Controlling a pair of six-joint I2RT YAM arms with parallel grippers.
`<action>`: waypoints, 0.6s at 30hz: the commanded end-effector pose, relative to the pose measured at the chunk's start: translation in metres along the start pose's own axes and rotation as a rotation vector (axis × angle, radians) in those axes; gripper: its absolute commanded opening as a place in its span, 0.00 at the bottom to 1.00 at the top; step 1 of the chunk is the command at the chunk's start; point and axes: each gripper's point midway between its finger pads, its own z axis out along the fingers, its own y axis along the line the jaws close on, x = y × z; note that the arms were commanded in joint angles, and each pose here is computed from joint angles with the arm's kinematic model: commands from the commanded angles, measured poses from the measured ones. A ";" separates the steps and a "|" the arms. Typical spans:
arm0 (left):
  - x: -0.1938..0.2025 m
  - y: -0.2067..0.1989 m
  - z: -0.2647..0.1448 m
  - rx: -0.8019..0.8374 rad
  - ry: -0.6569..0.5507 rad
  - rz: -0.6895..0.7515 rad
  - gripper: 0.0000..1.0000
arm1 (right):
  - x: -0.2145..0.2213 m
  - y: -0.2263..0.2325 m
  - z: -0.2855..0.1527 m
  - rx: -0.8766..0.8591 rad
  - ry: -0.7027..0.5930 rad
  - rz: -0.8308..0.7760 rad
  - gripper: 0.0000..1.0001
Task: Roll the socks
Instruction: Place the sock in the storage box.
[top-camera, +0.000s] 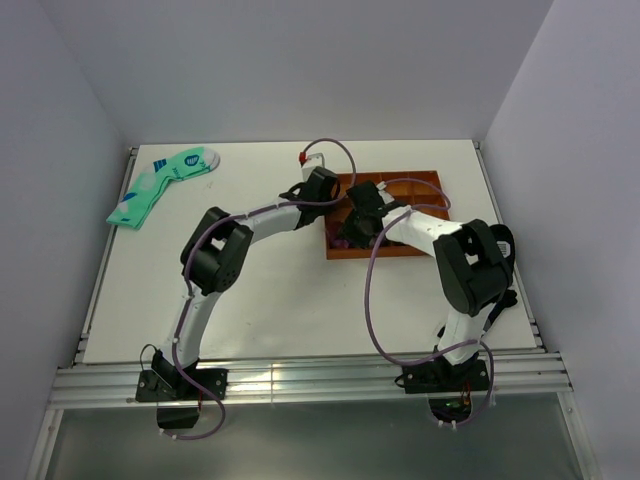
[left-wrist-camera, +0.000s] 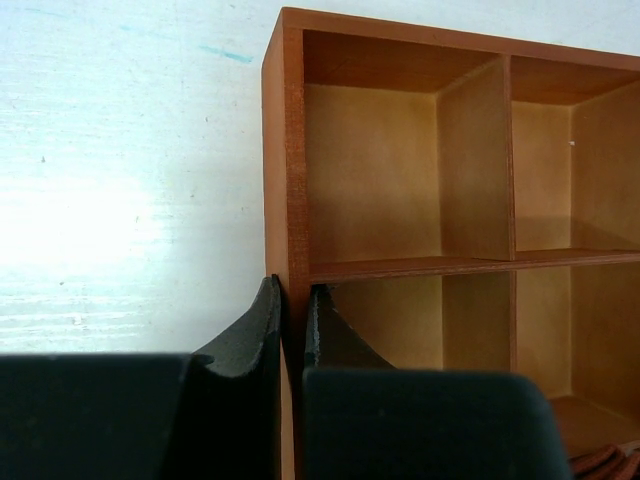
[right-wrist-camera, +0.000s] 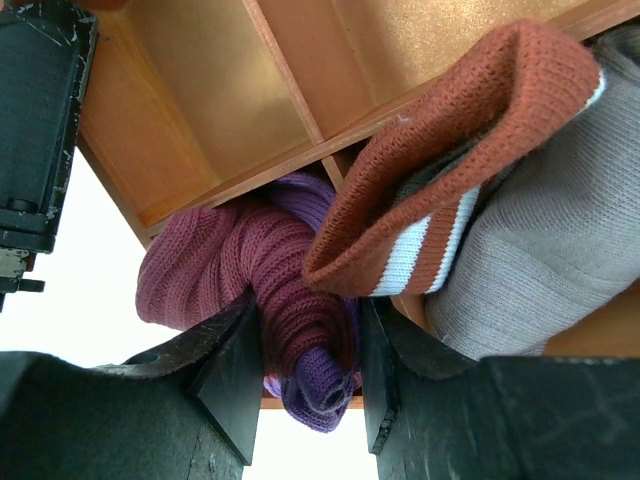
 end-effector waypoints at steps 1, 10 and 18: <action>0.002 0.025 -0.019 -0.060 0.076 0.027 0.00 | 0.049 -0.147 0.025 0.546 0.089 -0.070 0.00; -0.006 0.032 -0.025 -0.076 0.080 0.019 0.00 | 0.058 -0.151 0.018 0.584 0.088 -0.073 0.00; -0.003 0.036 -0.026 -0.071 0.104 -0.004 0.00 | 0.078 -0.165 0.033 0.624 0.107 -0.082 0.00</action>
